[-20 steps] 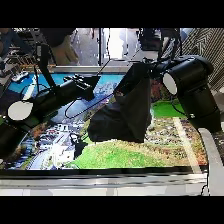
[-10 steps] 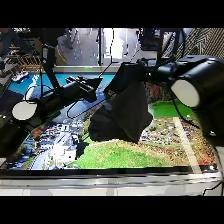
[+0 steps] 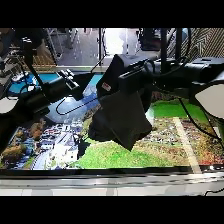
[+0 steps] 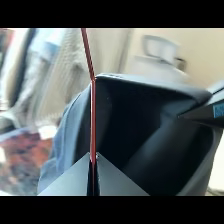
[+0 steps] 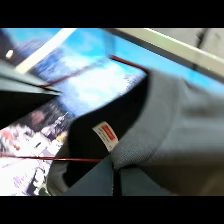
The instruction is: Fold the clothes and pants, and hang the long-sleeved shirts on hangers.
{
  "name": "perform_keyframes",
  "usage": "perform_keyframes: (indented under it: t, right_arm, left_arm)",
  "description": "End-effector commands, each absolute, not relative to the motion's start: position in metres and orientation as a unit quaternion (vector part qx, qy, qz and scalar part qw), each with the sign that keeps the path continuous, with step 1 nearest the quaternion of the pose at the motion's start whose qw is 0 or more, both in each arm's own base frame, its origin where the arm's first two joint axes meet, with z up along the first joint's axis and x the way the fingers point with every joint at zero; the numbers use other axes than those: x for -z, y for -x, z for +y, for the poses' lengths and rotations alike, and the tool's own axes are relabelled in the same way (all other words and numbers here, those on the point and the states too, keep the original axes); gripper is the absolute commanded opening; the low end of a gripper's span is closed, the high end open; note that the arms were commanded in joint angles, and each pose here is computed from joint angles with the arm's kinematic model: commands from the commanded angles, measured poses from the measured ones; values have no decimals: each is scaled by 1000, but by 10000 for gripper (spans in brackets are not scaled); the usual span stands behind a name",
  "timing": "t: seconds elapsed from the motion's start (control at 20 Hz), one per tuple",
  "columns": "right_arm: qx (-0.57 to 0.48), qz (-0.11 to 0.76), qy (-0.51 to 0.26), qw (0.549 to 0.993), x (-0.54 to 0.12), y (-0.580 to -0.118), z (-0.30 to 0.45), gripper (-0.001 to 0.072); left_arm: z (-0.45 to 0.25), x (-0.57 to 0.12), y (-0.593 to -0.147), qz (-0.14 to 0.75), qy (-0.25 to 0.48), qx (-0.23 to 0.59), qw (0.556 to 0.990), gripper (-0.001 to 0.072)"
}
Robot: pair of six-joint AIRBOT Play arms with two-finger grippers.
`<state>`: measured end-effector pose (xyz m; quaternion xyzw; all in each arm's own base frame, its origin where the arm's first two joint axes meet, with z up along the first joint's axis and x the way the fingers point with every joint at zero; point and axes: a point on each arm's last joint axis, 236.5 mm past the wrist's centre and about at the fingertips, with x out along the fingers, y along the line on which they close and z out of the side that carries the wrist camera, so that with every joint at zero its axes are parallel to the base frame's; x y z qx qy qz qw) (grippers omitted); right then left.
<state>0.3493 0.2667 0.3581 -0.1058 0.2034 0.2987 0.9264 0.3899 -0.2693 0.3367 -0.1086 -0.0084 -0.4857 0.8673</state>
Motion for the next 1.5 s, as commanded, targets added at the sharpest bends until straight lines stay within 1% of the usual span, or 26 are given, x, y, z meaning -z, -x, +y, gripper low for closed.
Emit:
perform_keyframes:
  t: [0.0,0.05,0.1,0.15,0.2,0.25,0.35,0.45,0.55,0.65,0.7,0.75,0.8,0.85,0.9,0.95,1.0,1.05,1.15,1.2,1.3,1.35,1.4,1.45]
  right_arm:
    - [-364,129,240,891,-371,-333,280,79]
    - [-357,106,303,877,-375,-333,269,321]
    - [-333,91,347,872,-382,-336,252,517]
    - [-307,82,380,869,-388,-339,234,585]
    - [-280,80,425,857,-391,-345,213,608]
    - [-260,88,462,843,-389,-351,194,609]
    - [-246,126,503,819,-368,-368,168,659]
    - [-248,162,526,798,-338,-390,157,665]
    - [-253,171,551,777,-313,-415,158,665]
    - [-240,172,551,781,-303,-440,154,661]
    - [-236,182,540,787,-298,-446,149,647]
    - [-228,196,474,828,-298,-447,148,631]
    - [-223,211,377,874,-302,-444,149,637]
    - [-219,223,289,905,-307,-440,147,645]
    - [-221,231,216,922,-312,-435,146,646]
    - [-222,231,187,929,-318,-431,142,646]
    - [-217,227,189,930,-323,-429,136,647]
    - [-211,225,208,928,-325,-427,127,696]
    - [-209,240,218,923,-321,-419,119,706]
    - [-209,252,206,922,-318,-414,118,703]
    - [-181,301,106,930,-307,-408,116,679]
    - [-167,331,69,926,-295,-405,115,671]
    - [-155,356,37,921,-284,-404,115,633]
    - [-152,368,16,917,-274,-408,119,633]
  left_arm:
    - [-285,-324,-362,-33,69,578,812,12]
    - [-286,-321,-358,-38,61,592,803,12]
    - [-285,-319,-355,-41,56,600,797,12]
    - [-281,-318,-355,-41,54,602,796,12]
    - [-276,-319,-358,-43,54,598,799,12]
    - [-271,-320,-360,-46,56,596,800,12]
    - [-264,-324,-361,-56,55,595,800,12]
    - [-263,-325,-360,-58,57,596,799,12]
    - [-264,-325,-360,-58,57,597,798,12]
    - [-264,-325,-360,-58,57,597,798,12]
    - [-264,-325,-360,-57,57,597,798,12]
    - [-264,-325,-360,-57,58,596,799,12]
    - [-264,-323,-362,-56,59,596,799,11]
    - [-264,-320,-364,-52,61,596,799,11]
    - [-265,-316,-368,-48,63,596,799,10]
    - [-265,-313,-371,-44,69,595,799,10]
    - [-265,-311,-375,-43,80,594,799,10]
    - [-264,-311,-379,-45,89,593,799,10]
    - [-264,-308,-383,-54,83,592,800,10]
    - [-264,-308,-385,-58,84,590,801,10]
    - [-263,-312,-387,-67,93,588,801,10]
    - [-262,-314,-388,-72,92,587,801,10]
    - [-262,-315,-388,-73,95,587,801,10]
    - [-262,-315,-388,-73,95,587,801,10]
